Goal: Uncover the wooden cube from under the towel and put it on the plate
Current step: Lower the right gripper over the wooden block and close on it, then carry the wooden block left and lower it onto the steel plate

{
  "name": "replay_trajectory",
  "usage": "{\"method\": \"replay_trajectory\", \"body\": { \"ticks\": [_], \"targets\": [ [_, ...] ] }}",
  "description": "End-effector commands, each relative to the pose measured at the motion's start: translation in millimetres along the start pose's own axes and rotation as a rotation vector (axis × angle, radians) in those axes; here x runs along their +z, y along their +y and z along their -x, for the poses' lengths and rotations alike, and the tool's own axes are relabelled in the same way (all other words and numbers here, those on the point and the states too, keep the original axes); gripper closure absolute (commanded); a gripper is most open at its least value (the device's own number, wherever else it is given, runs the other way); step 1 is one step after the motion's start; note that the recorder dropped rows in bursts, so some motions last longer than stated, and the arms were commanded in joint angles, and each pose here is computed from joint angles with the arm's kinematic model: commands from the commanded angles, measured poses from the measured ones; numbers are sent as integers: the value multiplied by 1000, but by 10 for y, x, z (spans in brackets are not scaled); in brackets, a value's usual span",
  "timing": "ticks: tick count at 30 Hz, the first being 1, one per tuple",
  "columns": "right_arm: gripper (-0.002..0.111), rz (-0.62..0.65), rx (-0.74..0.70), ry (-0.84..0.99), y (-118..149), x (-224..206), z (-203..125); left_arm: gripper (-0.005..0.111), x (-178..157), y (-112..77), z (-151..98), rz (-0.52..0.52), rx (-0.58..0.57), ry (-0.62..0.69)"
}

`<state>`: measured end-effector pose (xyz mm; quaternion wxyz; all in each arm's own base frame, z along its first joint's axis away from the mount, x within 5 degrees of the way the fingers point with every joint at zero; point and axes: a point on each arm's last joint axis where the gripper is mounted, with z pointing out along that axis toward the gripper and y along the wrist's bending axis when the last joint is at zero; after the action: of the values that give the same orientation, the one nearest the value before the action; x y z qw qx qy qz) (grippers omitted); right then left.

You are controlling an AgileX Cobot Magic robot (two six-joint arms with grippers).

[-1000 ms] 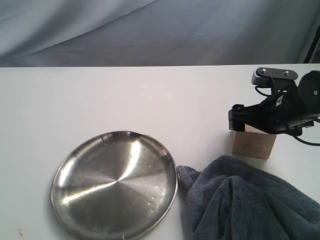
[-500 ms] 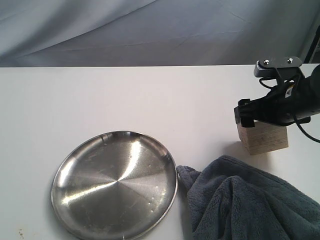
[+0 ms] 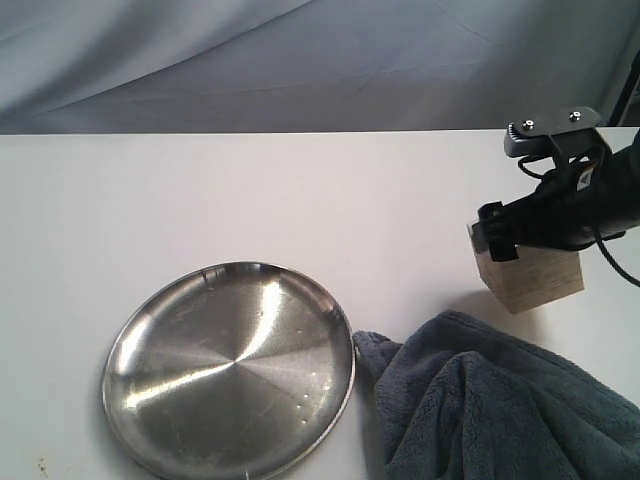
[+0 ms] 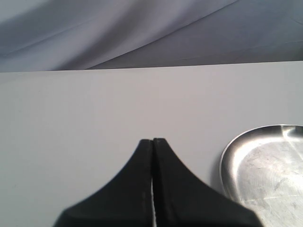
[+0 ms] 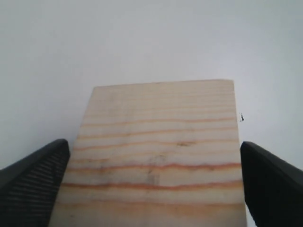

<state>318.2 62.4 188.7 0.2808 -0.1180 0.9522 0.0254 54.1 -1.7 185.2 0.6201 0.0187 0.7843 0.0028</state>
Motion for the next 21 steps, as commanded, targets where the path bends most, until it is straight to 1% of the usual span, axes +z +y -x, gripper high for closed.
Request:
{"method": "replay_trajectory", "body": {
  "ticks": [1, 8, 12, 15, 17, 21],
  "targets": [
    [108, 57, -19, -51, 55, -51, 56, 107, 1, 0, 0, 1, -8, -11],
    [108, 226, -86, -122, 212, -78, 111, 107, 1, 0, 0, 1, -8, -11],
    [108, 362, -115, -165, 332, -120, 137, 107, 1, 0, 0, 1, -8, -11],
    [108, 494, -150, -205, 444, -176, 155, 107, 1, 0, 0, 1, -8, -11],
    [108, 569, -202, -235, 553, -215, 162, 107, 1, 0, 0, 1, -8, -11],
    [108, 589, -367, -264, 832, -229, 137, 107, 1, 0, 0, 1, -8, -11]
  ]
}}
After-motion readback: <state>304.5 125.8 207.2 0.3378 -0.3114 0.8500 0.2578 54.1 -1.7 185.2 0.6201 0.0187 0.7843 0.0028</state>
